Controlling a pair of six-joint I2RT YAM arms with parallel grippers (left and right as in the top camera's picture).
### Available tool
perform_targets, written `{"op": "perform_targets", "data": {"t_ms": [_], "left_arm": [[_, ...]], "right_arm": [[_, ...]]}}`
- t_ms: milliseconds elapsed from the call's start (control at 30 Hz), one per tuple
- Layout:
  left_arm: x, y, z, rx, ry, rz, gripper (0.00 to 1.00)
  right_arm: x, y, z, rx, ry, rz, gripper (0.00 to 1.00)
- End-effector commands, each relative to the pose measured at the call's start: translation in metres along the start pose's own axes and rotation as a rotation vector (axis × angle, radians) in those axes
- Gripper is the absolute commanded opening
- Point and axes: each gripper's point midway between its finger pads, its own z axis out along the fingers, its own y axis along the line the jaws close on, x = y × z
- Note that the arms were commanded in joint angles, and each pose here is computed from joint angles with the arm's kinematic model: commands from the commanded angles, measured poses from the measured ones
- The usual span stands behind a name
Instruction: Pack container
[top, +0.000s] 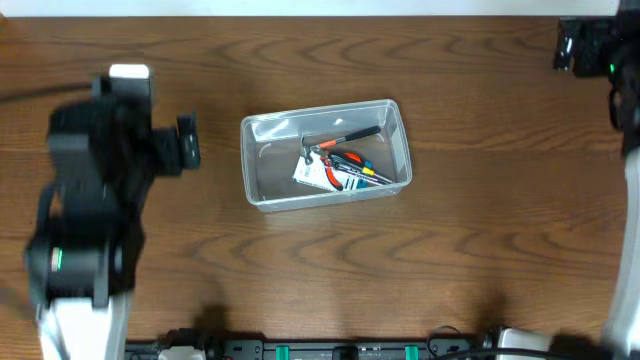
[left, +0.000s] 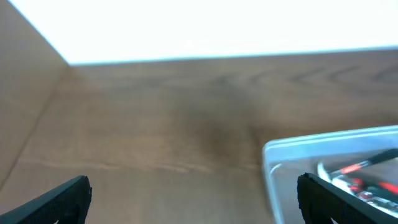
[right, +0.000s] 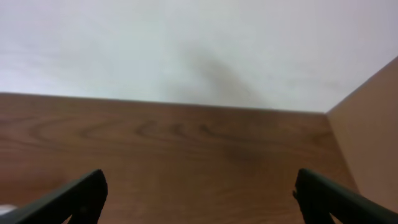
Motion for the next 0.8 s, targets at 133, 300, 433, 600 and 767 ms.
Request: {"op": "perform_targets", "data": {"t_ms": [133,300,433,600,767], "left_arm": [[0.031,-0.010,-0.047,0.028,-0.140,0.019,0.98],[0.075,-0.013,-0.064,0.044,-0.187,0.022,0.98],[0.109,-0.013,-0.069,0.044,-0.182,0.023,0.98],[0.154,-0.016,-0.059,0.047,-0.101,0.060,0.98],[0.173,-0.017,-0.057,0.051,-0.038,0.069,0.98]], "right_arm": [[0.076,0.072,-0.066,-0.138,0.007,-0.059,0.99],[0.148,0.108,-0.105,-0.218,0.015,-0.111,0.99],[0.186,0.121,-0.133,-0.257,0.000,-0.133,0.99],[0.221,0.123,-0.155,-0.264,0.006,-0.131,0.99],[0.254,0.124,-0.165,-0.278,0.114,-0.118,0.99]]}}
